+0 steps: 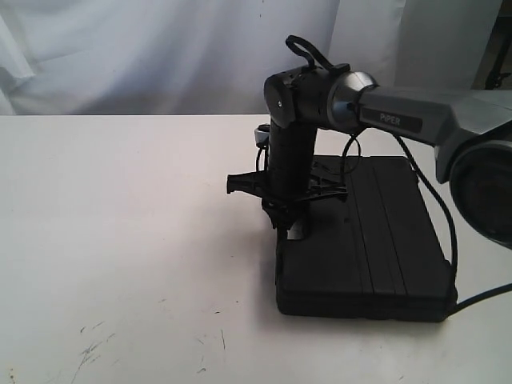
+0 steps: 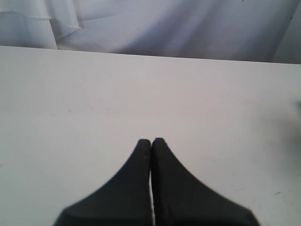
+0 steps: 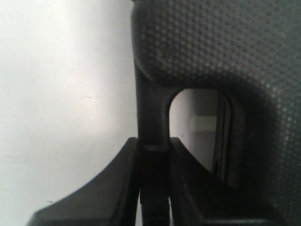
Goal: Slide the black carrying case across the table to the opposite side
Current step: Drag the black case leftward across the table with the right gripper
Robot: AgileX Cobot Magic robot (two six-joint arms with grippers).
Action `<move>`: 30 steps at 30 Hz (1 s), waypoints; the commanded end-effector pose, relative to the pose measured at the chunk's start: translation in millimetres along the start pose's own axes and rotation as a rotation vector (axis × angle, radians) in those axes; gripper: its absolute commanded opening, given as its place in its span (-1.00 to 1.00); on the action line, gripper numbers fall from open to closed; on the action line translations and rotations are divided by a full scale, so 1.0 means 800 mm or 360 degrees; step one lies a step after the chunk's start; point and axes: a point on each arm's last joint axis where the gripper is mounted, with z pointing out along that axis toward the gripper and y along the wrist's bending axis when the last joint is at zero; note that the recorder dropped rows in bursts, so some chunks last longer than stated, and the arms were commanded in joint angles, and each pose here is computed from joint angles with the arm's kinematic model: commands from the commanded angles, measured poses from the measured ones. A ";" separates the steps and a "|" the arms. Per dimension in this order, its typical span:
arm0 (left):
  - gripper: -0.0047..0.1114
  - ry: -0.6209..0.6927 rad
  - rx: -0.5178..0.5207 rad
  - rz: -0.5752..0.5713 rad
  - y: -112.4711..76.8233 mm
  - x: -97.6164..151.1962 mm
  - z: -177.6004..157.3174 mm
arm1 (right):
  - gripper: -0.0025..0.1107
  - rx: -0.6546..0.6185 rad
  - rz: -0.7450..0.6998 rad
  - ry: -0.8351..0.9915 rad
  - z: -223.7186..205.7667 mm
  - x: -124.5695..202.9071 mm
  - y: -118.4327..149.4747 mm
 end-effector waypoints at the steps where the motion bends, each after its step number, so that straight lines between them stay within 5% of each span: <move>1: -0.92 -0.0023 -0.0001 -0.0005 0.000 0.000 0.000 | -0.96 -0.0004 -0.0049 -0.0005 -0.001 0.008 0.014; 30: -0.92 -0.0023 -0.0001 -0.0005 0.000 0.000 0.000 | -0.96 -0.0300 -0.0030 -0.0148 -0.025 0.052 0.107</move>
